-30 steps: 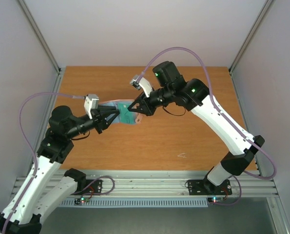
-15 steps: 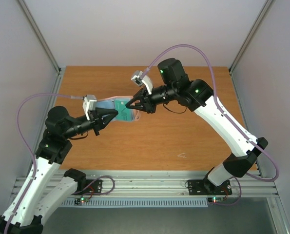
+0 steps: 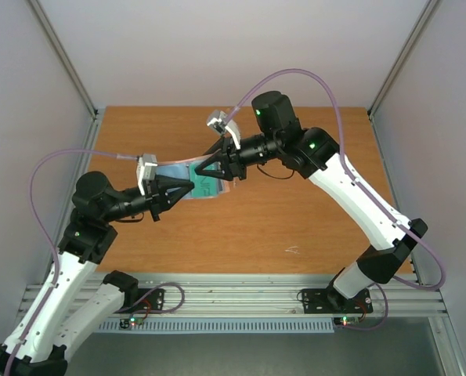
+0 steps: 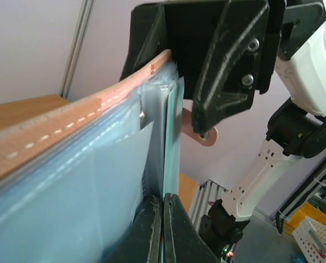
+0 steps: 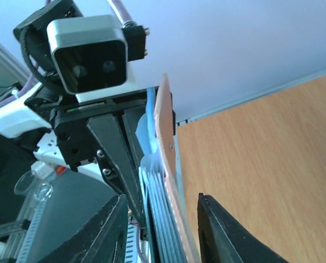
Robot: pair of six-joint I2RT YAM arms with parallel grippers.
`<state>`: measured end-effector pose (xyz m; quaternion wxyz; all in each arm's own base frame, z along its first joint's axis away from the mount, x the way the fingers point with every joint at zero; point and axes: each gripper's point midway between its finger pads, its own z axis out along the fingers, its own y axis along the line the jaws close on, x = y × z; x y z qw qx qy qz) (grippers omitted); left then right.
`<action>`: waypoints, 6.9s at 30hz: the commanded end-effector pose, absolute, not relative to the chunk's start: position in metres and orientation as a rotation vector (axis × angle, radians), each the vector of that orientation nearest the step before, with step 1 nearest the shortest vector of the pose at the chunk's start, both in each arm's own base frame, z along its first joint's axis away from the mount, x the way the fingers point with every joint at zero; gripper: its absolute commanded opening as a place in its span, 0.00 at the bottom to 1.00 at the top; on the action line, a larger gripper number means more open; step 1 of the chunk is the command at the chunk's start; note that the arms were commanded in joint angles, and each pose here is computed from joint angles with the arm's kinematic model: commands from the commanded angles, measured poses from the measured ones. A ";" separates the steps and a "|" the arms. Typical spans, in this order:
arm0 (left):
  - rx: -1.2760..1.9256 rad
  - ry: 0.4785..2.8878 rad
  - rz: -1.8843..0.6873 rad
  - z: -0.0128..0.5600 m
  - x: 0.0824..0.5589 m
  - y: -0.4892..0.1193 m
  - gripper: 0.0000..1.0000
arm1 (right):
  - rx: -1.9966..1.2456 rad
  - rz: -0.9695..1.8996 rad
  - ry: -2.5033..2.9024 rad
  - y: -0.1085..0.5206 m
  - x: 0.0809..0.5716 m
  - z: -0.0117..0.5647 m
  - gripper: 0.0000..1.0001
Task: Take the credit cards out of the card holder
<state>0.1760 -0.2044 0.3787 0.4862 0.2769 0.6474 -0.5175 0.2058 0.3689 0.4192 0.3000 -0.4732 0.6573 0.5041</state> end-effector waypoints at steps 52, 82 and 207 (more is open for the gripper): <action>0.663 1.466 -1.326 0.411 0.162 -0.200 0.00 | -1.307 1.563 1.644 0.334 0.188 0.435 0.01; 0.613 1.462 -1.326 0.416 0.168 -0.196 0.00 | -1.266 1.608 1.730 0.339 0.195 0.416 0.19; 0.606 1.487 -1.386 0.397 0.183 -0.203 0.09 | -1.354 1.639 1.661 0.333 0.189 0.437 0.01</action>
